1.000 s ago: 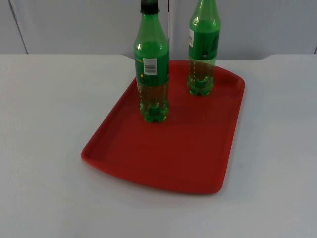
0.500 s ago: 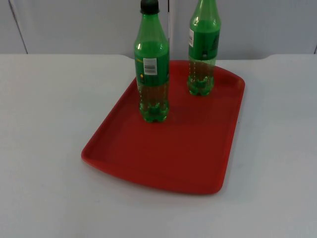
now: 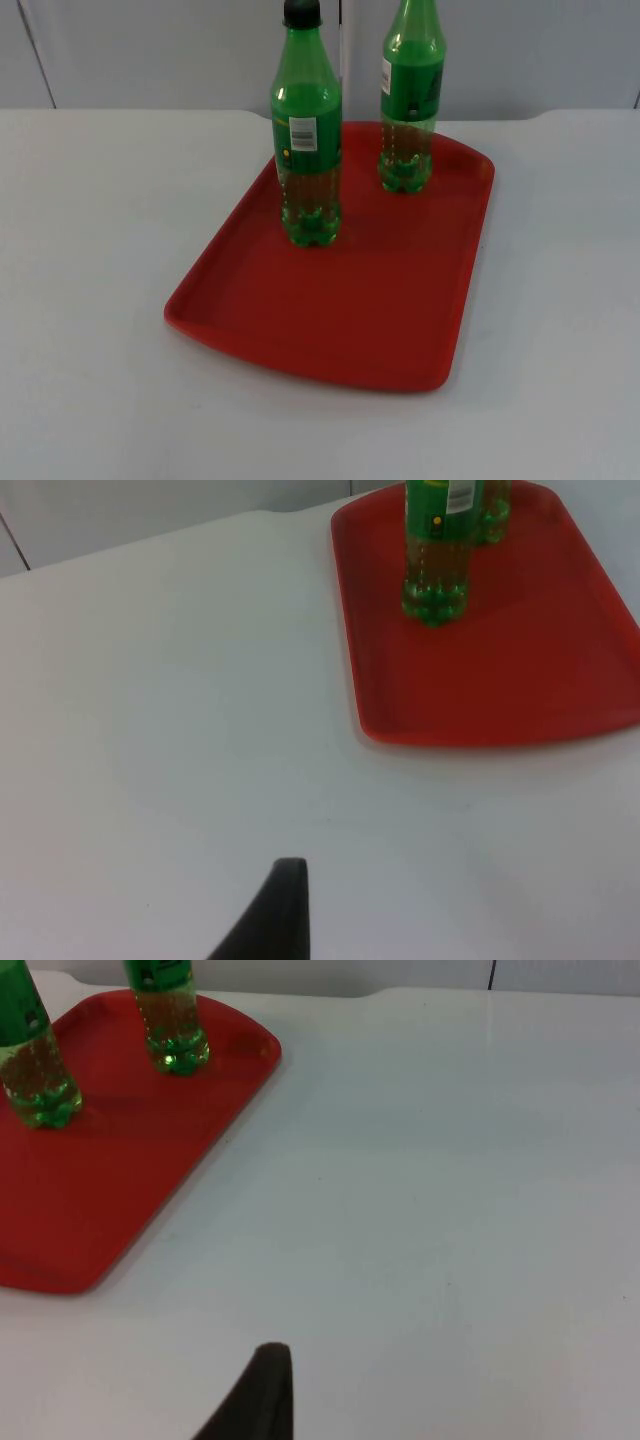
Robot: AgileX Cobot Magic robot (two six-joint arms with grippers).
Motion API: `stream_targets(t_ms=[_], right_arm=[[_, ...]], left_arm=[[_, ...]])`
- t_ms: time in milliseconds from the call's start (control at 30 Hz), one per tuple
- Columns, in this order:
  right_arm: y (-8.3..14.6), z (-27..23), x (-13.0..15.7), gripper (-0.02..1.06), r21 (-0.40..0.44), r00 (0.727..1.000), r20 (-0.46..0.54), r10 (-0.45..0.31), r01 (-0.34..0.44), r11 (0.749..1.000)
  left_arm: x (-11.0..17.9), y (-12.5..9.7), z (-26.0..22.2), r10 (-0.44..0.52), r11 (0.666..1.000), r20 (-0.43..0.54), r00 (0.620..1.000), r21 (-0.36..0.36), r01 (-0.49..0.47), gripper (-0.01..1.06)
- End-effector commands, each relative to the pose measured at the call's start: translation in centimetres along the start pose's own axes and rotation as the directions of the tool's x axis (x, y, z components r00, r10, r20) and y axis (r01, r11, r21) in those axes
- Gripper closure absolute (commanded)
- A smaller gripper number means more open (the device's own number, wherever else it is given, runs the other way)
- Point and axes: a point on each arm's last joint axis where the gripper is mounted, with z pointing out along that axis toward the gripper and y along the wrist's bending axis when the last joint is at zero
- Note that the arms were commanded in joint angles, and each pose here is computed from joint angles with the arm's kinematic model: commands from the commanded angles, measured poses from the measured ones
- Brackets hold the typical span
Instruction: Place the bottle upright on the tray.
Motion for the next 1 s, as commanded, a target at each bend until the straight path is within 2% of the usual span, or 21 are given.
stream_targets(t_ms=[0, 300, 400, 500, 967], right_arm=[[0.02, 0.02, 0.04, -0.01, 0.005, 1.000, 0.004, -0.005, 0.005, 1.000], [0.05, 0.02, 0.04, -0.01, 0.017, 1.000, 0.004, 0.003, -0.003, 1.000], [0.10, 0.03, 0.03, -0.01, 0.082, 0.999, 0.004, 0.037, -0.037, 0.996], [0.12, 0.04, 0.03, -0.01, 0.106, 0.999, 0.005, 0.049, -0.049, 0.993], [0.09, 0.03, 0.03, -0.01, 0.071, 0.999, 0.004, 0.031, -0.032, 0.997]], left_arm=[[0.09, -0.02, 0.08, -0.003, 1.000, 0.001, 1.000, 0.001, 0.003, 0.00], [0.09, -0.02, 0.08, -0.003, 1.000, 0.001, 1.000, 0.001, 0.003, 0.00], [0.09, -0.02, 0.08, -0.003, 1.000, 0.001, 1.000, 0.001, 0.003, 0.00], [0.09, -0.02, 0.08, -0.003, 1.000, 0.001, 1.000, 0.001, 0.003, 0.00], [0.09, -0.02, 0.08, -0.003, 1.000, 0.001, 1.000, 0.001, 0.003, 0.00]])
